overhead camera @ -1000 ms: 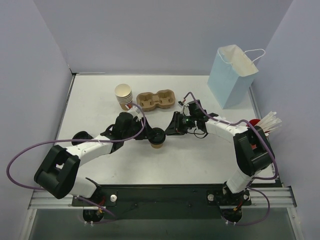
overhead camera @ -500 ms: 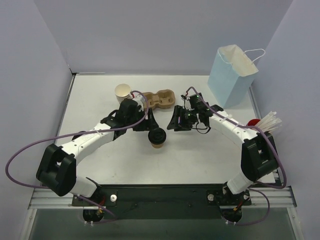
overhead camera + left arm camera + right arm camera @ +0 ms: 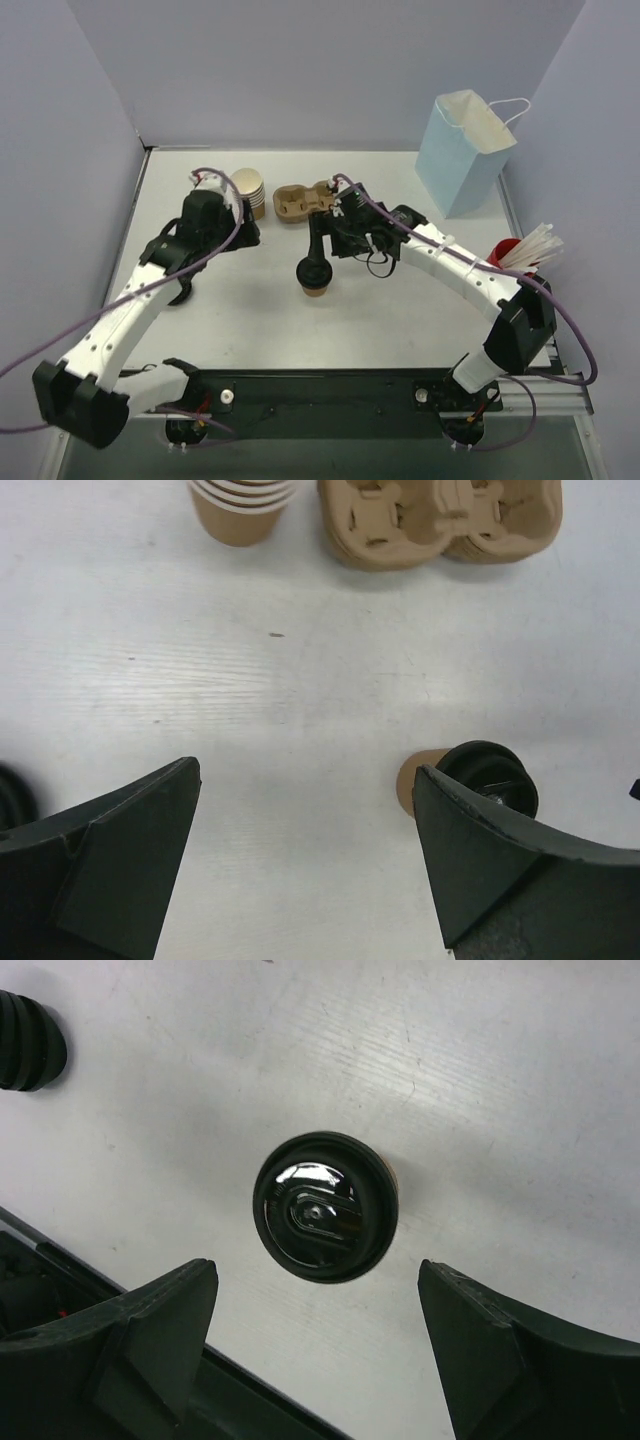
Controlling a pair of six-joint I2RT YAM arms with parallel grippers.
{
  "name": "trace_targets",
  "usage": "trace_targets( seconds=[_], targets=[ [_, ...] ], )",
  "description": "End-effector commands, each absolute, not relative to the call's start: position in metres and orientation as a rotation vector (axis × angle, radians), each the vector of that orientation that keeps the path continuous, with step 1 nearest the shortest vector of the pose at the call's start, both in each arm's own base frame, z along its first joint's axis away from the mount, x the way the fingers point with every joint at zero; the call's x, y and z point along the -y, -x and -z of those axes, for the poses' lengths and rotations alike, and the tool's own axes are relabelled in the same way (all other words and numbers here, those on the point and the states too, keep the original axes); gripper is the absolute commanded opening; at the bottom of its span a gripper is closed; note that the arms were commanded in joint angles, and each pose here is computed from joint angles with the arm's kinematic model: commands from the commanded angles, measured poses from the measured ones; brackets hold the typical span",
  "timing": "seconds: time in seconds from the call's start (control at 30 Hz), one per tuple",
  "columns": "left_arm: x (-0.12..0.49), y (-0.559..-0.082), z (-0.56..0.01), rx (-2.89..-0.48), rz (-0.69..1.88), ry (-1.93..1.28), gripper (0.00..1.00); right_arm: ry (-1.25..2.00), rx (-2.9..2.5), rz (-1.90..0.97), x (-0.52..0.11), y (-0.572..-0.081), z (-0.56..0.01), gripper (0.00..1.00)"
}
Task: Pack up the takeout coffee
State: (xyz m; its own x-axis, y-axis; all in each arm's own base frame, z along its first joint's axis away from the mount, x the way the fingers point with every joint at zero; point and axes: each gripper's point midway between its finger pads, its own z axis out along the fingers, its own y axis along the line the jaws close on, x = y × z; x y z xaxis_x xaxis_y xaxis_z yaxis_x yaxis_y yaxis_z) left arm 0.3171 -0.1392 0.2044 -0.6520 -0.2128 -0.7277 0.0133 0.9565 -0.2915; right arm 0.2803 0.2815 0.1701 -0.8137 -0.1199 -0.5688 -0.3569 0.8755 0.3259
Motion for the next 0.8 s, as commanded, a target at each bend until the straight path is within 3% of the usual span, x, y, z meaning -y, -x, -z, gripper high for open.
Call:
trace_targets(
  seconds=[0.0, 0.27, 0.5, 0.63, 0.77],
  targets=[
    [0.08, -0.289, -0.218, -2.177, 0.091, 0.192, 0.97, 0.406, -2.514, -0.356, -0.282, -0.287, -0.159, 0.84],
    [0.051, -0.27, -0.231, -2.052, 0.025, 0.234, 0.97, 0.499, -2.511, -0.188, -0.305, -0.298, -0.152, 0.81],
    [0.045, -0.265, -0.239, -2.015, 0.018, 0.244, 0.97, 0.584, -2.586, -0.101, -0.311, -0.283, -0.113, 0.8],
    [0.045, -0.265, -0.238, -2.018, 0.016, 0.239, 0.97, 0.586, -2.627, -0.058, -0.307, -0.277, -0.094, 0.7],
    [0.044, -0.265, -0.237, -2.023, 0.006, 0.241, 0.97, 0.59, -2.645, -0.042, -0.303, -0.274, -0.087, 0.68]
  ],
)
